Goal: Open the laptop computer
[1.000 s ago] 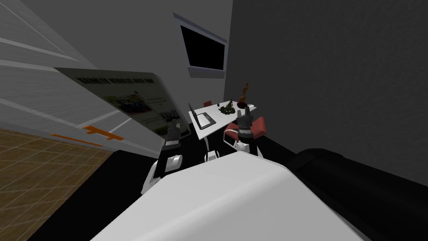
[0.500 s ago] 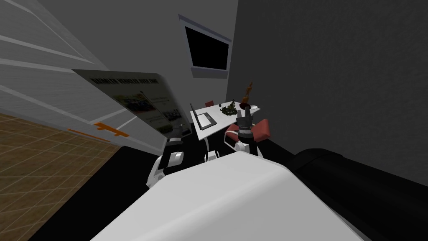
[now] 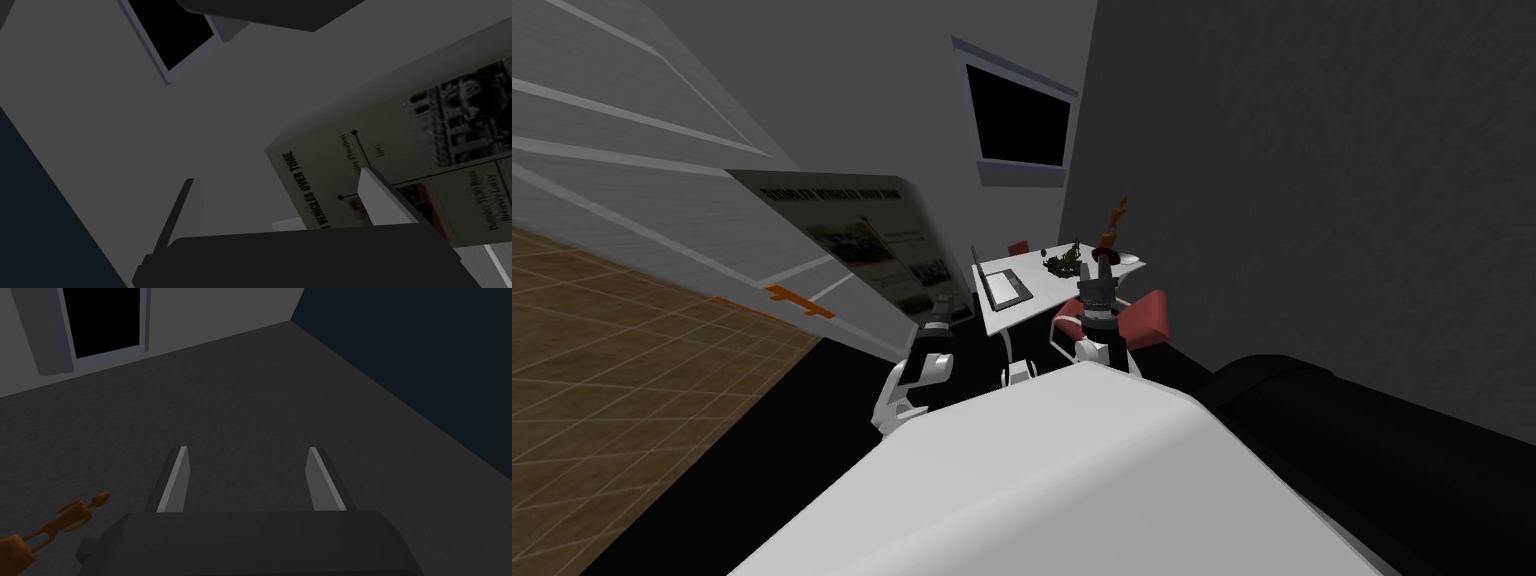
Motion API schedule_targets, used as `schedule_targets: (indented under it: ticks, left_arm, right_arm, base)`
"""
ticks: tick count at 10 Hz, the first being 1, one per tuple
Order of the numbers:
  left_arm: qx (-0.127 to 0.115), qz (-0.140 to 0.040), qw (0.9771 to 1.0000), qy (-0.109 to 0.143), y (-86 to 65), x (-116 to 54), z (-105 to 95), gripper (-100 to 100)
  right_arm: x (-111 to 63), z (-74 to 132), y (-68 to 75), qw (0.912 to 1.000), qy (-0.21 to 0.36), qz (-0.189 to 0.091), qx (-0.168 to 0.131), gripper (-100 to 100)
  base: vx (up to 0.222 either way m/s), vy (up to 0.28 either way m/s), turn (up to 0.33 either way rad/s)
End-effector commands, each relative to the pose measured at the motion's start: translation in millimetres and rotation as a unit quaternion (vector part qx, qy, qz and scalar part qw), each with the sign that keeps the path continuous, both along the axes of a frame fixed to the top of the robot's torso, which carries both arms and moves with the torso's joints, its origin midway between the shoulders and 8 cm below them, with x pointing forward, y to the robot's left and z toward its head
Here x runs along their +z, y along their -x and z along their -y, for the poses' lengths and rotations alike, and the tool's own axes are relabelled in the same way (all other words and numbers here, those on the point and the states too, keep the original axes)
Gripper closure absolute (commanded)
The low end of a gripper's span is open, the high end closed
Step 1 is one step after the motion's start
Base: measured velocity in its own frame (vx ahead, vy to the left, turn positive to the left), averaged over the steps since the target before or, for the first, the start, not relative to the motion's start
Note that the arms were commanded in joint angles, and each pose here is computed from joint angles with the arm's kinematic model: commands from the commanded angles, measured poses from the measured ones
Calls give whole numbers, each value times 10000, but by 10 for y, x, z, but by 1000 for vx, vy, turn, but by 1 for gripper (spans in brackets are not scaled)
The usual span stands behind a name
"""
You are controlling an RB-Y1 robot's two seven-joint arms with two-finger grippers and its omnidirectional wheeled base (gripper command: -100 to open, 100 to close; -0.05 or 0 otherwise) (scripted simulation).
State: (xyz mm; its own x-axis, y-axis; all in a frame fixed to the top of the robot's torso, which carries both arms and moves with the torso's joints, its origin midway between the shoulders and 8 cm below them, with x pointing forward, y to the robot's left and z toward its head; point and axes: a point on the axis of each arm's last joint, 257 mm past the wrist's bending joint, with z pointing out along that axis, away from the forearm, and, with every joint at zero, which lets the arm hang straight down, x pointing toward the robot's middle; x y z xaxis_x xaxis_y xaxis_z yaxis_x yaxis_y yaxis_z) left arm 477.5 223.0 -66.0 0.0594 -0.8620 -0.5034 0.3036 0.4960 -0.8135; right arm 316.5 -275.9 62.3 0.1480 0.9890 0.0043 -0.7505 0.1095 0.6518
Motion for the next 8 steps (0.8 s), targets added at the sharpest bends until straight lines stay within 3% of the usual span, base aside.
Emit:
schedule_targets:
  ticks: [1, 5, 7, 8]
  left_arm:
    - [109, -255, 9993, -244, -153, -113, 3, -100]
    - [224, -464, 9972, -543, -324, -172, 7, -100]
    - [329, -592, 9942, -832, -480, -175, 17, -100]
    - [340, -642, 9939, -834, -484, -200, 9, -100]
  right_arm:
    - [0, 0, 0, 10000, 0, 0, 0, 0]
    - [0, 0, 0, 10000, 0, 0, 0, 0]
    - [0, 0, 0, 10000, 0, 0, 0, 0]
    - [0, 0, 0, 10000, 0, 0, 0, 0]
  base:
    - [1, -59, 90]
    - [3, -60, 107]
    - [2, -65, 139]
    - [-8, -61, 54]
